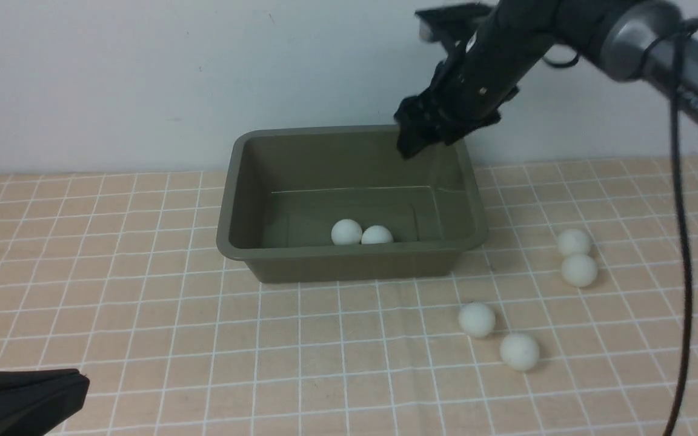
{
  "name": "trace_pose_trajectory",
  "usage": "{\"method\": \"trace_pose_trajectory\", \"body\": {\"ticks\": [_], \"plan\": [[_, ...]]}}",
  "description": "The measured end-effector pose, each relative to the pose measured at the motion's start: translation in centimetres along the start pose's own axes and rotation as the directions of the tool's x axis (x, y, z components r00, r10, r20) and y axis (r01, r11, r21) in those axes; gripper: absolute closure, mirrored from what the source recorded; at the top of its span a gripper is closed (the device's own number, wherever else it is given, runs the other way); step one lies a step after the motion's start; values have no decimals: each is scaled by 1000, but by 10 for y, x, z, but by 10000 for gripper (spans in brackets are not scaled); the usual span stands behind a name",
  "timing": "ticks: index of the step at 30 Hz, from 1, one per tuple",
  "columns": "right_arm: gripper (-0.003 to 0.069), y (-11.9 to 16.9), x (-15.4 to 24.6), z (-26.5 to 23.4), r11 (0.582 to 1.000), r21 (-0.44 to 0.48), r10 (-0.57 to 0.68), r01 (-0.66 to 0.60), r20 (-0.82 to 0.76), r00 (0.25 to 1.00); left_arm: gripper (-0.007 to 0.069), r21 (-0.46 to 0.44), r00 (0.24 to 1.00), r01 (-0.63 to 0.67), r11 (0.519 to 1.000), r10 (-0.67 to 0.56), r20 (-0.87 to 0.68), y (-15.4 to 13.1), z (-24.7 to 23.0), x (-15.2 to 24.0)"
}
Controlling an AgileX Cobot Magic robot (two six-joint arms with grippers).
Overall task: Put the table tennis balls into the box on the light coffee tablecloth.
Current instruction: 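Release the ping pong ball into the bin and lift the gripper away, then reach for and grasp a ping pong ball on the table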
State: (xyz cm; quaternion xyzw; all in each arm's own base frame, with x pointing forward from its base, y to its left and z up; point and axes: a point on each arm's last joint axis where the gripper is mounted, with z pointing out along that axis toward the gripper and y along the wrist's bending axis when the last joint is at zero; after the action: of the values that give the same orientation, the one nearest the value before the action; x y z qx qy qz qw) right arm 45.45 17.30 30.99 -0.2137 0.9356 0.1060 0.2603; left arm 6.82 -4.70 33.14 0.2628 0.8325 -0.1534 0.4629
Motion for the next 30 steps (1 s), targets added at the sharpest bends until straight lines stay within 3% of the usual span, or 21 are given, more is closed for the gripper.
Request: {"method": "trace_pose_trajectory", "body": {"ticks": [6, 11, 16, 30], "plan": [[162, -54, 21, -72, 968, 200, 142, -149, 48, 989, 694, 0, 1000, -23, 1000, 23, 0, 0, 0, 0], [162, -97, 70, -60, 929, 276, 282, -248, -92, 955, 694, 0, 999, -38, 999, 38, 0, 0, 0, 0], [162, -111, 109, -22, 918, 285, 345, -276, -231, 910, 694, 0, 999, -41, 999, 41, 0, 0, 0, 0], [162, -123, 125, 55, 916, 236, 379, -323, -252, 890, 694, 0, 999, -41, 999, 41, -1, 0, 0, 0]]}}
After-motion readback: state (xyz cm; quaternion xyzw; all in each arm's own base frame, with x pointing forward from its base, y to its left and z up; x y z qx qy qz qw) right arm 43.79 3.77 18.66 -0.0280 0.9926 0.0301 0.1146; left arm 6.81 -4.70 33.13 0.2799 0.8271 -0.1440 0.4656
